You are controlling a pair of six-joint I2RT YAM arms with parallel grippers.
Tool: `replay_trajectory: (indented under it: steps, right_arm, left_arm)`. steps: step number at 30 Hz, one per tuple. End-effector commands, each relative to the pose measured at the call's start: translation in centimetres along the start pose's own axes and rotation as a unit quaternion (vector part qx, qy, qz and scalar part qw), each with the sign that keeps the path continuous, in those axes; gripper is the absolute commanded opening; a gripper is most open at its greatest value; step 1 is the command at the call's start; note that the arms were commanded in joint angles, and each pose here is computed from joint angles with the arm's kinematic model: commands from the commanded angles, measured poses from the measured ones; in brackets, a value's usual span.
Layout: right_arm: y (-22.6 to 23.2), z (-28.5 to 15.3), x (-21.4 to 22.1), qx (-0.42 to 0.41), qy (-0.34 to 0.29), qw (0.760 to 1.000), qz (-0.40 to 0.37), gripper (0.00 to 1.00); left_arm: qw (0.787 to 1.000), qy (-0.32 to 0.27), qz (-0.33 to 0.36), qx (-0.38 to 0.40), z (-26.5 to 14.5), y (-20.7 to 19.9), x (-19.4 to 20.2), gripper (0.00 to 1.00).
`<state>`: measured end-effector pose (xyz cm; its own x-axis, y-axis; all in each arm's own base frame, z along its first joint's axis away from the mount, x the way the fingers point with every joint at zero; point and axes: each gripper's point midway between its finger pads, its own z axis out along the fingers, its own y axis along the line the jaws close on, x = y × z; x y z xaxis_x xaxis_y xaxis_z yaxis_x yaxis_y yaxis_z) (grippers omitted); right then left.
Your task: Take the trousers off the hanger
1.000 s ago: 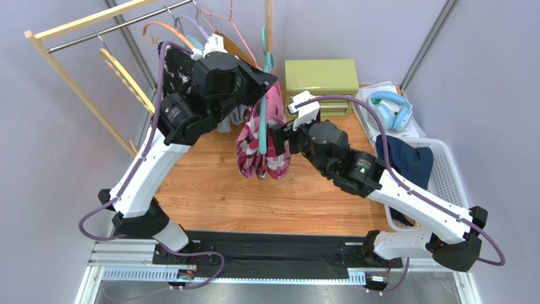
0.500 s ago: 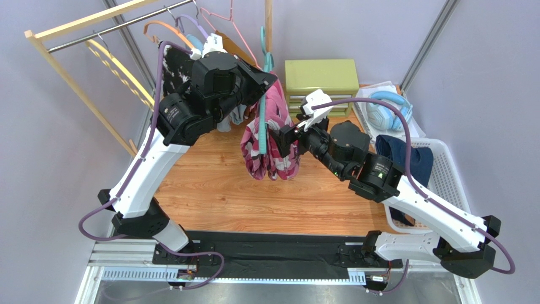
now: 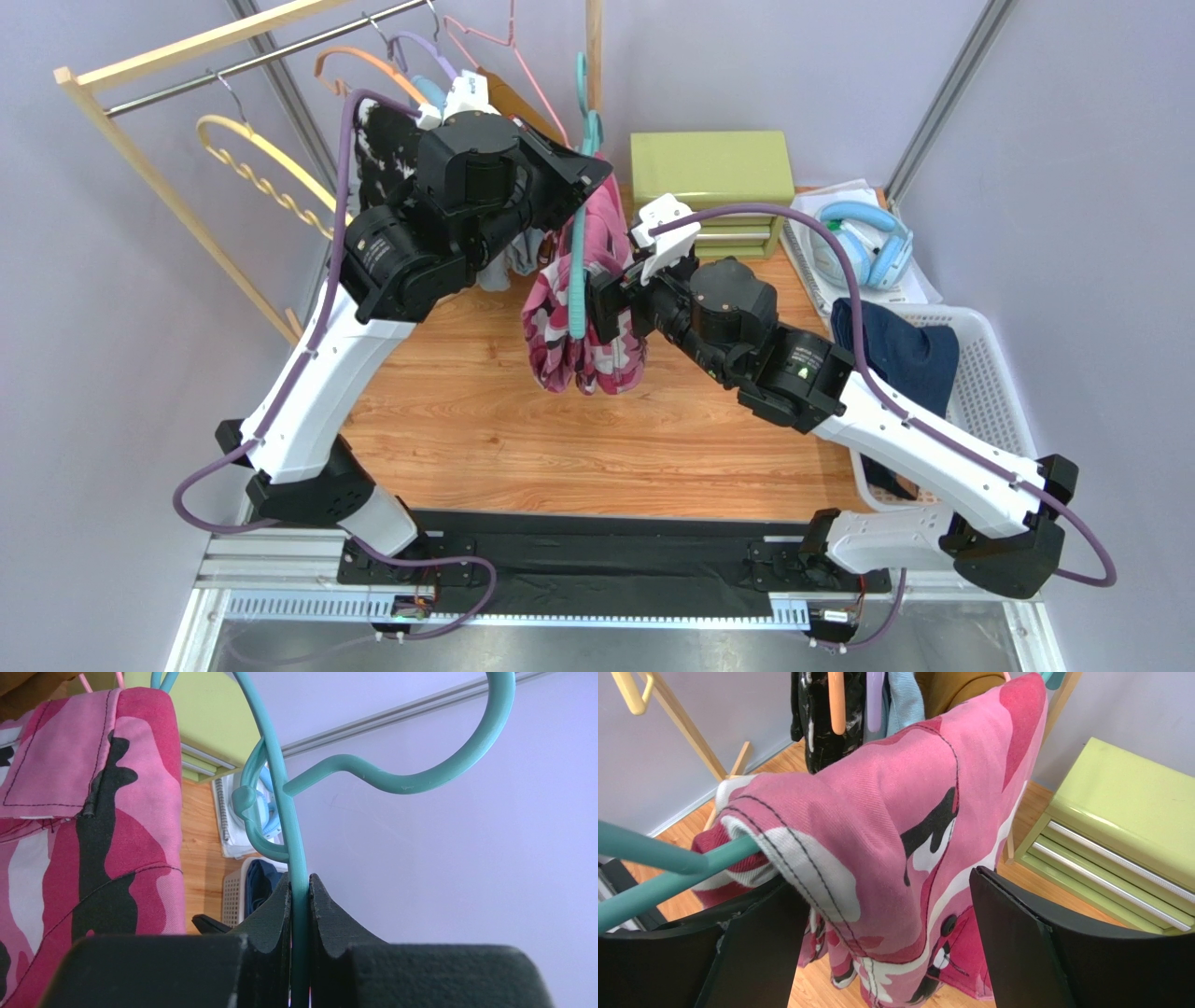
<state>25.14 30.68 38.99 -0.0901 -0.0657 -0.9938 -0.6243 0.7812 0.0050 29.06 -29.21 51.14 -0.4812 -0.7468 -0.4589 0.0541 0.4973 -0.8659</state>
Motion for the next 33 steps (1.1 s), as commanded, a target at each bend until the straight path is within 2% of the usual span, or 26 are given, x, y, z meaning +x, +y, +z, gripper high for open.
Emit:
replay_trajectory:
  steps: [1, 11, 16, 24, 28, 33]
  right_arm:
    - [-1.4, -0.1, -3.7, 0.033, -0.052, 0.998, -0.001, 0.85]
    - [-5.5, -0.9, -2.6, 0.121, -0.037, 0.991, -0.038, 0.83]
    - [-4.2, -1.8, -3.0, 0.064, -0.049, 0.996, -0.04, 0.85]
    - [-4.0, -0.9, -2.7, 0.064, -0.046, 0.996, -0.028, 0.85]
    - [-2.8, -0.6, -3.4, 0.032, -0.061, 0.997, -0.017, 0.85]
    - [-2.8, -0.1, -4.3, 0.039, -0.074, 0.997, -0.008, 0.86]
  left_arm:
    - [0.992, -0.044, -0.056, 0.108, -3.4, -6.0, -3.8, 0.0]
    - [0.992, -0.045, -0.053, 0.105, -3.6, -5.8, -3.9, 0.0]
    - [0.992, -0.049, -0.054, 0.102, -3.8, -5.5, -4.1, 0.0]
    - [0.992, -0.04, -0.062, 0.106, -3.9, -5.7, -3.8, 0.0]
    - [0.992, -0.041, -0.061, 0.107, -3.9, -5.7, -3.9, 0.0]
    - [0.991, -0.04, -0.063, 0.107, -4.0, -5.7, -3.9, 0.0]
